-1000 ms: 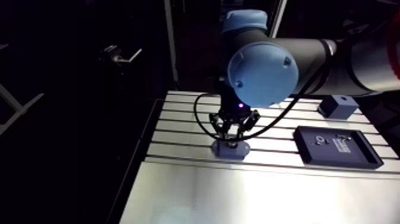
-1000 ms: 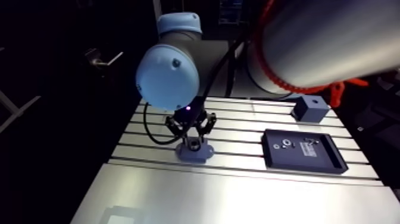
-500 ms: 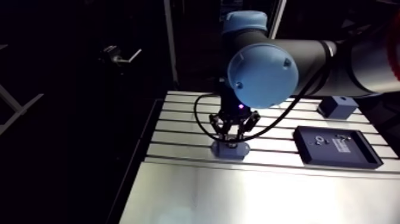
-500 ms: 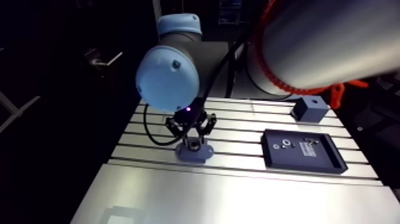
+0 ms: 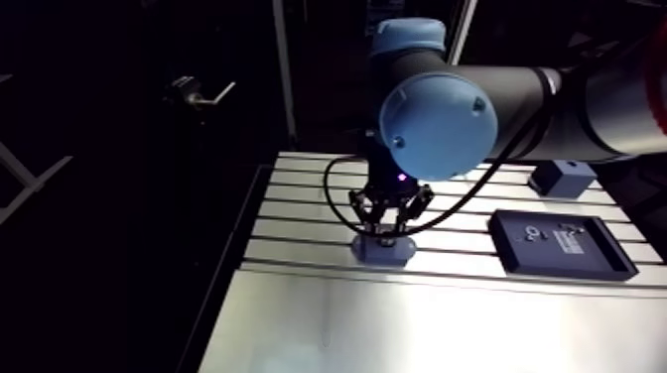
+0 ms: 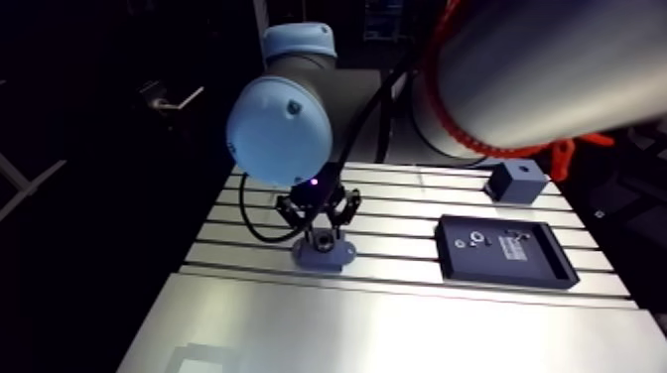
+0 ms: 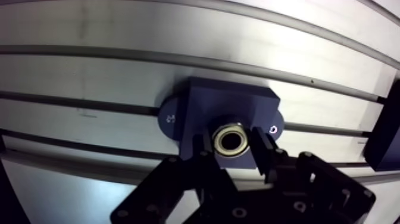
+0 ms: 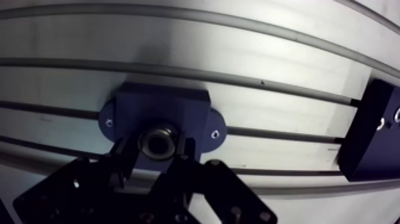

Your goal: Pick up the bearing and press it into the housing until flush.

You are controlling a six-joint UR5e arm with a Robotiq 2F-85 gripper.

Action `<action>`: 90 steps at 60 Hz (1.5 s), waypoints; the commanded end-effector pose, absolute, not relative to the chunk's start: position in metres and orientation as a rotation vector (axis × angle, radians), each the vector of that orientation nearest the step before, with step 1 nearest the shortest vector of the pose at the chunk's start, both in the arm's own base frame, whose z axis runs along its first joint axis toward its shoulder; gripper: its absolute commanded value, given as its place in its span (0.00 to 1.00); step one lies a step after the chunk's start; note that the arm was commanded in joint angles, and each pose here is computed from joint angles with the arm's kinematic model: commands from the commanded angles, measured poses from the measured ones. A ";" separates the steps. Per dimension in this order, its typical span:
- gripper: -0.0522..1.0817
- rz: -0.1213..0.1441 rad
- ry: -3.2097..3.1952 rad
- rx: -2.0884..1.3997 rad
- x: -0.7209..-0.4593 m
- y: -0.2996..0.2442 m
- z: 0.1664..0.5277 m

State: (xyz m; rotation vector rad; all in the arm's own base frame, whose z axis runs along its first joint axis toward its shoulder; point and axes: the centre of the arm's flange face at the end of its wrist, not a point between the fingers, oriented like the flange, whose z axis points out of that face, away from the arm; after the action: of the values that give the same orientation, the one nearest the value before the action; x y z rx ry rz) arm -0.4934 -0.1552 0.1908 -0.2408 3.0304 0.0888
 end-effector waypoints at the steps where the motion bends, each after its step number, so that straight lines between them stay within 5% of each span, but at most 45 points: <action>1: 0.57 0.089 3.029 -0.243 -0.493 -0.156 0.190; 90: 0.57 0.086 3.024 -0.243 -0.492 -0.156 0.188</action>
State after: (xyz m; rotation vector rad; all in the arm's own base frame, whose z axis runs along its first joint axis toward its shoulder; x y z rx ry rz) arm -0.4919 -0.1550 0.1887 -0.2418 3.0267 0.0881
